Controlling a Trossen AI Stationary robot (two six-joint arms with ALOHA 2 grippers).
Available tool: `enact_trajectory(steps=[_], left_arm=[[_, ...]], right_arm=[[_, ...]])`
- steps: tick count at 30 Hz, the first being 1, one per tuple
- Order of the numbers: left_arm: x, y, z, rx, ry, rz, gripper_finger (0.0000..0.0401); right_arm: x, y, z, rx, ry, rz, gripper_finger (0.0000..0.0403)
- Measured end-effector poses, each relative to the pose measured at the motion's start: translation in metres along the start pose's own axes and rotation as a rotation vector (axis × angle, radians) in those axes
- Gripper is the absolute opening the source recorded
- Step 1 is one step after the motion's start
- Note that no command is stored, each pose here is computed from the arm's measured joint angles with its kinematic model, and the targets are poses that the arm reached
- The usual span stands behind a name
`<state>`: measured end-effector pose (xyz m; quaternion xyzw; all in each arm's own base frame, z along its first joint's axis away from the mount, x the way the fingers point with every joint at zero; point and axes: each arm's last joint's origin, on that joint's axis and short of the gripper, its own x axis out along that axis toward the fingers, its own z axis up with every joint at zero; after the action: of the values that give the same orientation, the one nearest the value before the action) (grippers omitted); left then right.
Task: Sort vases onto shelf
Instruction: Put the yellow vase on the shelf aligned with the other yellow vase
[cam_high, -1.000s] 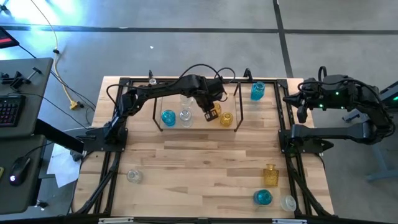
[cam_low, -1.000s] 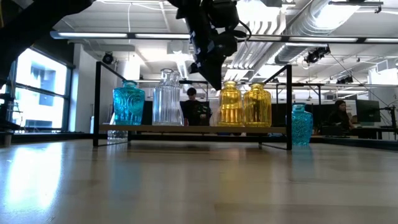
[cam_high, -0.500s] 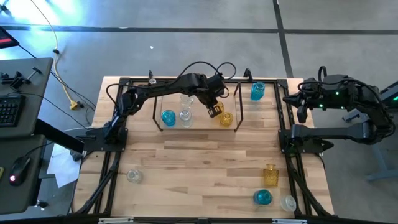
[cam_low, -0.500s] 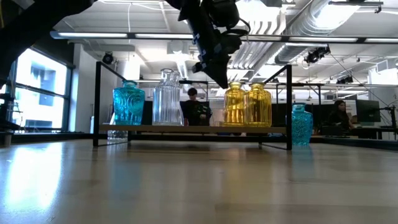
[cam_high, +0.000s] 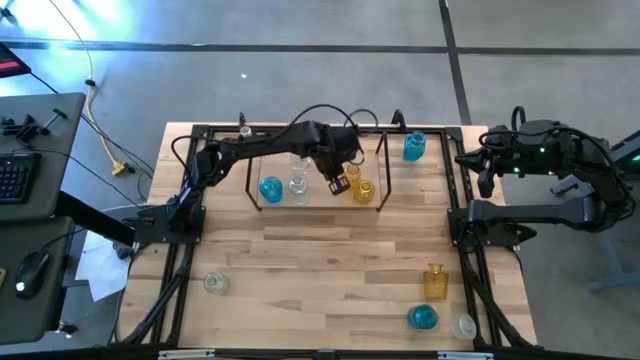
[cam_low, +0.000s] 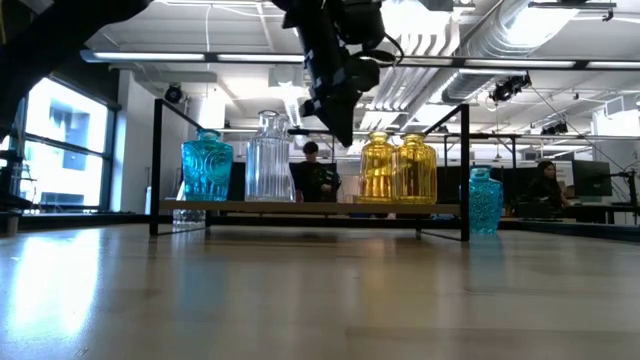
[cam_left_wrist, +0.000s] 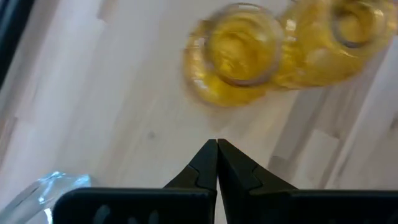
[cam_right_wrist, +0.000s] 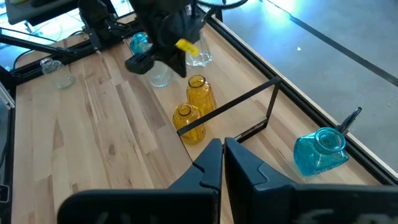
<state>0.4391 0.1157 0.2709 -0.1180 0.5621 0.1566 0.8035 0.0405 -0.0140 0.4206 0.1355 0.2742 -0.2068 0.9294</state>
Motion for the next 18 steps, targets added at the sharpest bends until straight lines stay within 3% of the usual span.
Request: enact_trajectory(steps=[9, 18], left_arm=[[0.000, -0.005, 0.000, -0.001, -0.003, -0.012, 0.0000], [0.030, -0.005, 0.002, 0.017, 0.038, -0.020, 0.0000]], right_arm=[[0.000, 0.000, 0.000, -0.008, 0.000, 0.000, 0.0000], [0.000, 0.000, 0.000, -0.005, 0.000, 0.000, 0.0000]])
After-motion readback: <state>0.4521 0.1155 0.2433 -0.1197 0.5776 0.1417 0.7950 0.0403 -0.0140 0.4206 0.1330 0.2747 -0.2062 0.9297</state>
